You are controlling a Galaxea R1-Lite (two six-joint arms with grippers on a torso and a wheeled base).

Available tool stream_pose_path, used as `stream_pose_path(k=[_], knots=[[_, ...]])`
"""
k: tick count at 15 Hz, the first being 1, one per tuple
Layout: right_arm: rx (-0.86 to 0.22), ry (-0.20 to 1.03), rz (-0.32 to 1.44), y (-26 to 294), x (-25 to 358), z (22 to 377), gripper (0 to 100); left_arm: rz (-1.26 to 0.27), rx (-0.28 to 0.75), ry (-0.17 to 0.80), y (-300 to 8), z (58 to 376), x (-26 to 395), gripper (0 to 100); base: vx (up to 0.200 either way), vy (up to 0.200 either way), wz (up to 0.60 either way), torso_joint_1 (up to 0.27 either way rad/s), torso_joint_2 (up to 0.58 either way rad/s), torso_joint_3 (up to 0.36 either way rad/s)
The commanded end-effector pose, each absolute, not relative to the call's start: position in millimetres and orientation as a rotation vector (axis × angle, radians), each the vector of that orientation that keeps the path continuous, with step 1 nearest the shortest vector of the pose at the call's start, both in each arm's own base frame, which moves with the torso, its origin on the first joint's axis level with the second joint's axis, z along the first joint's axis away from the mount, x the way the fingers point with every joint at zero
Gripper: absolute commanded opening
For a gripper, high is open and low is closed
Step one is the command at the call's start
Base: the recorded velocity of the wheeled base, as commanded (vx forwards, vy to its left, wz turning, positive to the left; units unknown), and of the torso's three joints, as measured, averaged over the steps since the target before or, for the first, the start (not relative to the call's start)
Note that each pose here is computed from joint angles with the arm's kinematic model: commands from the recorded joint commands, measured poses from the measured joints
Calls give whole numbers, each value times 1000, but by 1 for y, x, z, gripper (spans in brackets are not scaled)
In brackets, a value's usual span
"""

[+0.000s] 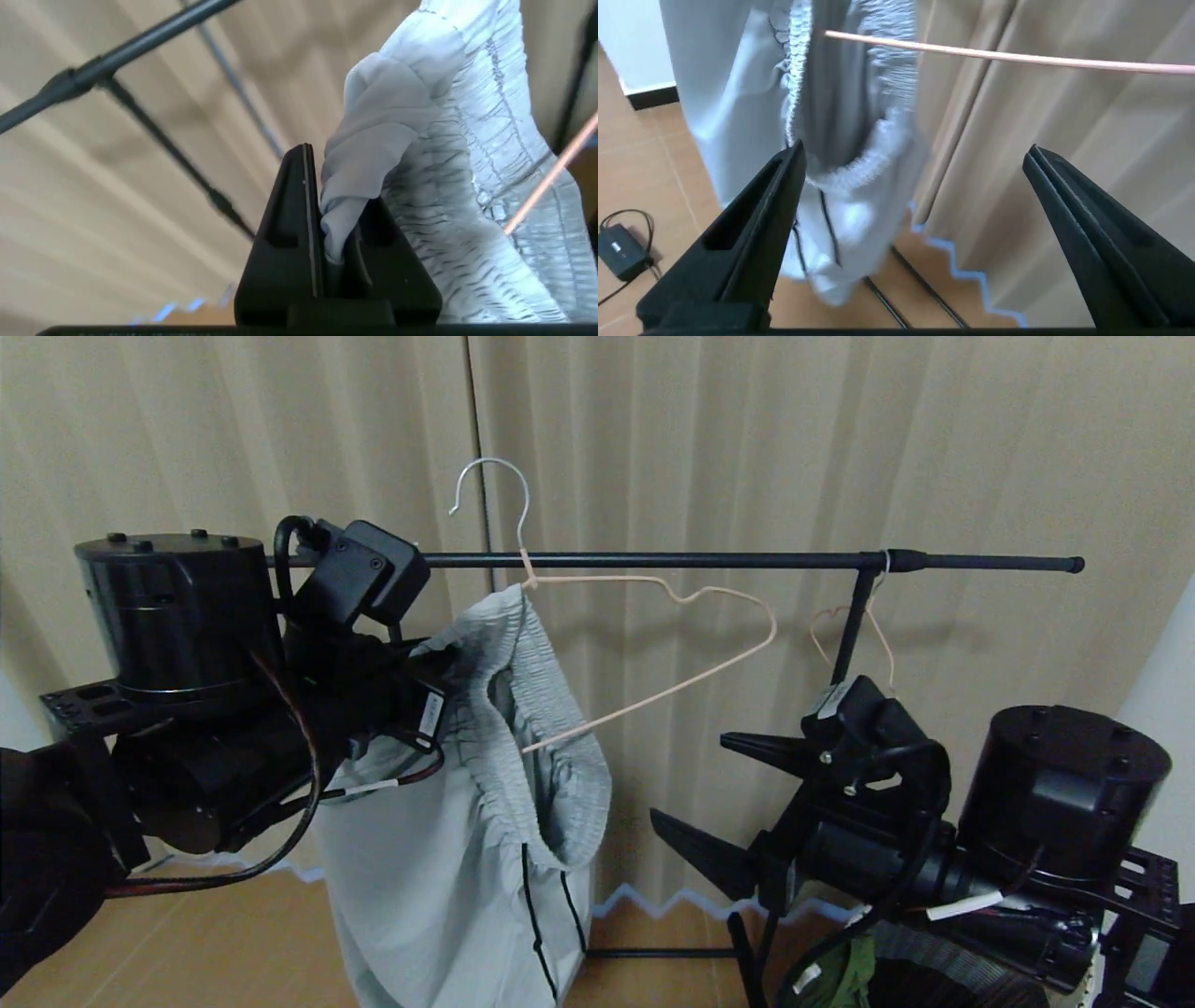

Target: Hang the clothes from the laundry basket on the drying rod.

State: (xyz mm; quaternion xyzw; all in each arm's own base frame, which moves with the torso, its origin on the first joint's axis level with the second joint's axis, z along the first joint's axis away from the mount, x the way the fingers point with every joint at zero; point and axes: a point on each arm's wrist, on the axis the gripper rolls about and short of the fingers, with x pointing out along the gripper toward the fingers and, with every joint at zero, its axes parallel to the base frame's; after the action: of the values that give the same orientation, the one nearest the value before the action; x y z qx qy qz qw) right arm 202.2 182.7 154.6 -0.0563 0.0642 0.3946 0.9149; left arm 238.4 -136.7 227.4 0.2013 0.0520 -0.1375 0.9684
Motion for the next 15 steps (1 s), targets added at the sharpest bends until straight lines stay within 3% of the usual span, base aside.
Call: stream_pose_path(k=[1, 9, 10, 15], knots=[[-134, 178, 834, 199, 210, 140, 100, -305, 397, 74, -141, 235, 229, 0, 0, 0, 0, 0, 0, 0], [-149, 226, 792, 215, 229, 120, 100, -375, 367, -16, -147, 247, 219, 0, 0, 0, 0, 0, 0, 0], [-145, 226, 780, 212, 231, 121, 0, -372, 365, -20, -146, 248, 218, 0, 0, 0, 0, 0, 0, 0], [-124, 195, 689, 188, 246, 127, 0, -322, 405, -3, -134, 244, 222, 0, 0, 0, 0, 0, 0, 0]])
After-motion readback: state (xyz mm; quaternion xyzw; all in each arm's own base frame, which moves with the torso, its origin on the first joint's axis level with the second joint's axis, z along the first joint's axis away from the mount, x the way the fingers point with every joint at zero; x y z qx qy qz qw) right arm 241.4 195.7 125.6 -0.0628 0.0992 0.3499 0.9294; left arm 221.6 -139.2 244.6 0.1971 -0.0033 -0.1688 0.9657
